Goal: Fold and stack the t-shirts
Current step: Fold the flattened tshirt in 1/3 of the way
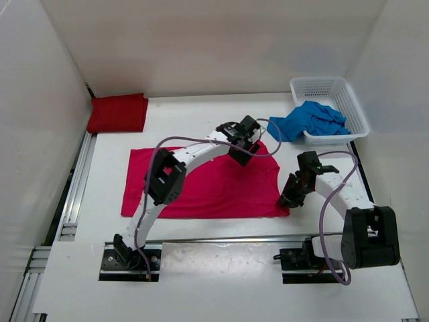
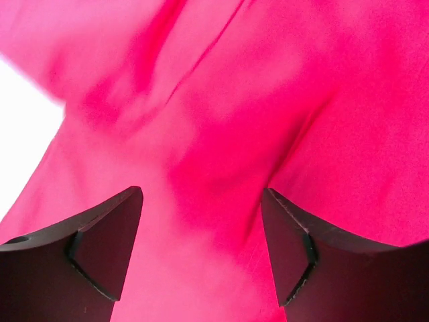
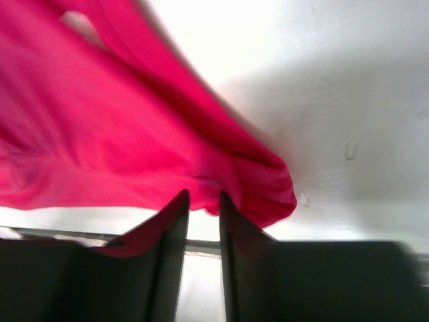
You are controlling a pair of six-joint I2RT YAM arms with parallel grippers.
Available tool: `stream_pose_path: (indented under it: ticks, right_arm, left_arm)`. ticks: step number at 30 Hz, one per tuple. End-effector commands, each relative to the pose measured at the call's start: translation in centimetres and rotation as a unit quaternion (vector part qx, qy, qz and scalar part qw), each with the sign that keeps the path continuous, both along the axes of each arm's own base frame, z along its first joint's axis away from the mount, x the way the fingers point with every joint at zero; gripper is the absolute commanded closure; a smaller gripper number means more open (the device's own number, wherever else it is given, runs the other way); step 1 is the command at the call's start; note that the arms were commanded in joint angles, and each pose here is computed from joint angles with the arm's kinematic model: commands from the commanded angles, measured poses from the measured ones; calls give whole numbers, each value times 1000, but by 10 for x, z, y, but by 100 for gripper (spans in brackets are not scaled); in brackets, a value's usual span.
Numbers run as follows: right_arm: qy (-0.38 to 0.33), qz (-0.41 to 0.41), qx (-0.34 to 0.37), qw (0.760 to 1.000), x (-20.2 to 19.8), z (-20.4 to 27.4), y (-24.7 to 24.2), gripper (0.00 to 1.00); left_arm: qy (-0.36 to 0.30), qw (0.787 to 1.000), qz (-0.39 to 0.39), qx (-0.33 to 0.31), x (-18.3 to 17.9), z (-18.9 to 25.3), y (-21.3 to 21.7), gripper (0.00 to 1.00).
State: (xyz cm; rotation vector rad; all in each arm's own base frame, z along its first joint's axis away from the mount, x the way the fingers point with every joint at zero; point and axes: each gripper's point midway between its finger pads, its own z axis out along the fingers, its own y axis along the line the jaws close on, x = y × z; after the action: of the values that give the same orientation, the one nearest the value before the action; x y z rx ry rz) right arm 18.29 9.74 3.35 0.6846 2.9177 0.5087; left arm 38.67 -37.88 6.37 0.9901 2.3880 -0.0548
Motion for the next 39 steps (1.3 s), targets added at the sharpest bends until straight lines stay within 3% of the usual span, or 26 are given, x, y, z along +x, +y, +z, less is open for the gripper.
stream_pose_path:
  ticks: [1, 2, 3, 5, 6, 7, 10, 13, 17, 25, 31, 34, 35, 37, 38, 39]
  right_arm:
    - [-22, 31, -42, 998, 13, 29, -13, 64]
    - [-33, 28, -74, 996, 14, 34, -24, 51]
    - [-37, 30, -90, 995, 14, 38, -30, 45]
    - [-38, 33, -99, 994, 7, 44, -34, 34]
    - [-39, 32, -103, 993, 6, 46, -36, 31]
    - [-26, 35, -98, 994, -4, 39, -35, 29]
    - [4, 41, -82, 996, -25, 20, -31, 24]
    - [0, 50, -79, 996, -24, 18, -25, 18]
    - [12, 33, -86, 996, -23, 8, -25, 16]
    - [33, -4, -75, 997, -29, -26, -23, 16]
    - [31, -13, -69, 997, -27, -33, -22, 24]
    - [28, -12, -63, 998, -25, -33, -20, 36]
    - [28, -12, -63, 998, -25, -33, -20, 46]
    - [29, -10, -52, 998, -26, -32, -16, 57]
    - [29, -10, -52, 998, -26, -32, -16, 68]
    - [30, -9, -47, 998, -26, -31, -14, 74]
  left_arm:
    - [-61, 996, 45, -40, 0, 112, 61, 18]
    - [-46, 997, 52, -38, -7, 115, 80, 16]
    - [-23, 996, 83, -19, -18, 116, 128, 14]
    - [-2, 992, 123, 0, -31, 110, 181, 13]
    - [5, 989, 145, 6, -38, 106, 206, 13]
    - [21, 980, 195, 23, -56, 96, 258, 13]
    - [44, 956, 288, 33, -99, 77, 340, 12]
    - [58, 928, 365, 35, -139, 60, 391, 10]
    - [100, 896, 432, 18, -179, 29, 421, 9]
    - [163, 852, 498, -10, -203, -30, 442, 10]
    - [197, 847, 490, -61, -190, -39, 430, 14]
    - [216, 843, 488, -61, -192, -48, 428, 15]
    - [228, 841, 487, -64, -196, -52, 425, 21]
    - [244, 840, 481, -64, -200, -57, 420, 31]
    - [256, 837, 479, -67, -205, -62, 416, 44]
    - [253, 840, 475, -67, -202, -62, 415, 50]
